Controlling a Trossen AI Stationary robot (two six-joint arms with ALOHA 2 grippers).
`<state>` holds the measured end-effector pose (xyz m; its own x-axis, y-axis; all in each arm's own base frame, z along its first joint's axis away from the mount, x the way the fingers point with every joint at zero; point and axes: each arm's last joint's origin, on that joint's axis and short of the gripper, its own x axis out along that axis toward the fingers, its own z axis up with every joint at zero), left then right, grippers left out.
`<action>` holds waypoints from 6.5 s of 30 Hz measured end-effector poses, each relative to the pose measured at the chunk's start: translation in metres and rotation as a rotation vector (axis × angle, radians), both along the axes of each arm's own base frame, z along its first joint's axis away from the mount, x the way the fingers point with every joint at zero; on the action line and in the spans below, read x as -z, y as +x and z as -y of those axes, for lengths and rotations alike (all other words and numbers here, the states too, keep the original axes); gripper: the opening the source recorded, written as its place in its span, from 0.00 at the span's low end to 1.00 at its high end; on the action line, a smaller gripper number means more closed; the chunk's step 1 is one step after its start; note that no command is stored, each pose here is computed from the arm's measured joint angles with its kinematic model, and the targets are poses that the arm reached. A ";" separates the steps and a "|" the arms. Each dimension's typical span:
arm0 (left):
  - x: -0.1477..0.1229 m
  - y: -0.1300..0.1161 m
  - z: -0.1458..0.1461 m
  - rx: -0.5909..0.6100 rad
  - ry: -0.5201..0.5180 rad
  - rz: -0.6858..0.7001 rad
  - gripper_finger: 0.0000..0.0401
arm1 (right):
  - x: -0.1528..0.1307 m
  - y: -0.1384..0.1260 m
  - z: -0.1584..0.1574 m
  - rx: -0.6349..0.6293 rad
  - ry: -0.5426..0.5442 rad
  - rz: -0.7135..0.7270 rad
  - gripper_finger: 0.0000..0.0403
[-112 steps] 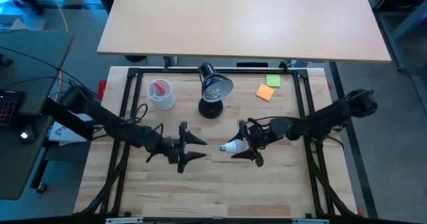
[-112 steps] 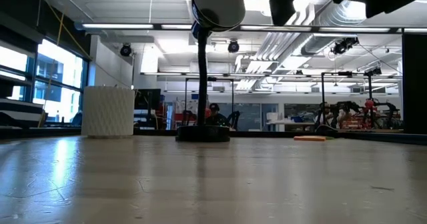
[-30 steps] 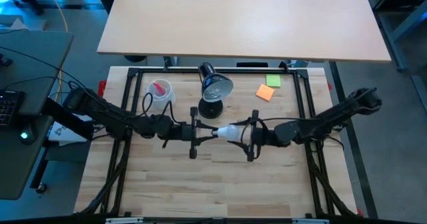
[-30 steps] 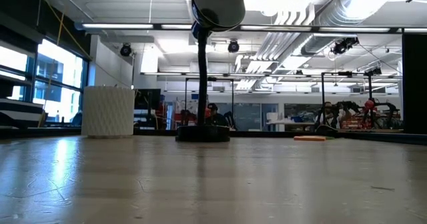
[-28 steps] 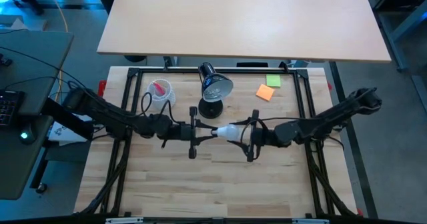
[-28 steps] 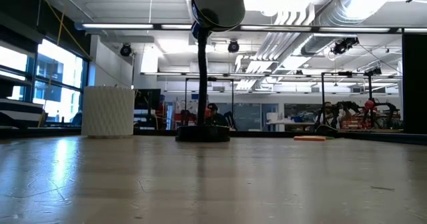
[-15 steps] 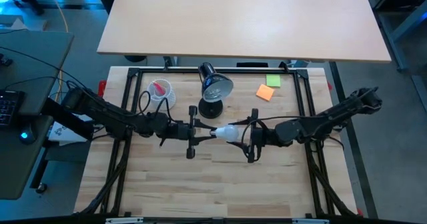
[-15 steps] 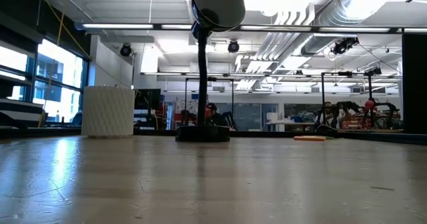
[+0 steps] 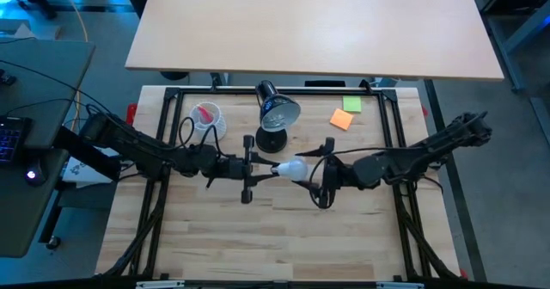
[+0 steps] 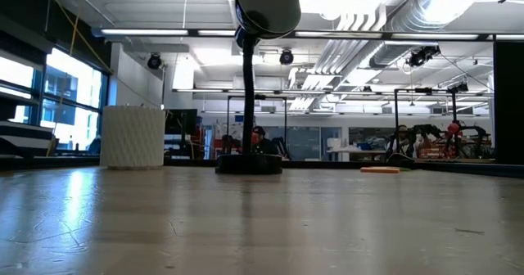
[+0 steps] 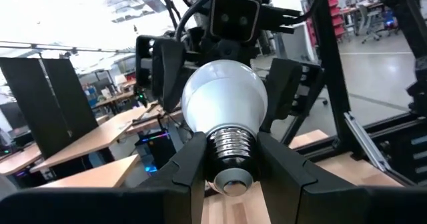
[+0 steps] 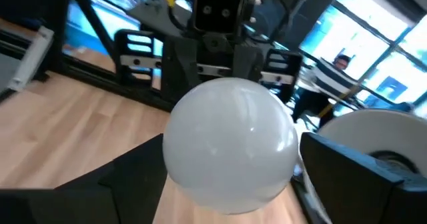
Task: Screw lightbulb
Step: Insert the light bulb into the desk lamp
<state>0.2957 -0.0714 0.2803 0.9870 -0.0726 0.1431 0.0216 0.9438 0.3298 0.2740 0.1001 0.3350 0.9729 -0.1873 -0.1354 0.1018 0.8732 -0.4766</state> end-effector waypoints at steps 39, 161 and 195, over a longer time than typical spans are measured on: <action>0.000 0.000 -0.002 -0.020 -0.005 0.009 0.28 | 0.008 0.011 -0.024 0.055 -0.207 -0.021 0.65; 0.022 -0.016 -0.218 0.048 -0.116 -0.026 0.45 | -0.003 0.061 0.089 0.860 0.598 0.179 0.64; 0.033 -0.003 -0.198 -0.029 0.084 -0.107 0.44 | -0.001 0.067 0.101 0.874 1.295 0.499 0.73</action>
<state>0.2931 0.1269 0.2477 0.9982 -0.0515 0.0313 0.0344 0.9138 0.4048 0.3413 -0.0010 0.3358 0.6320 -0.6893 -0.3541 0.6599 0.2390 0.7123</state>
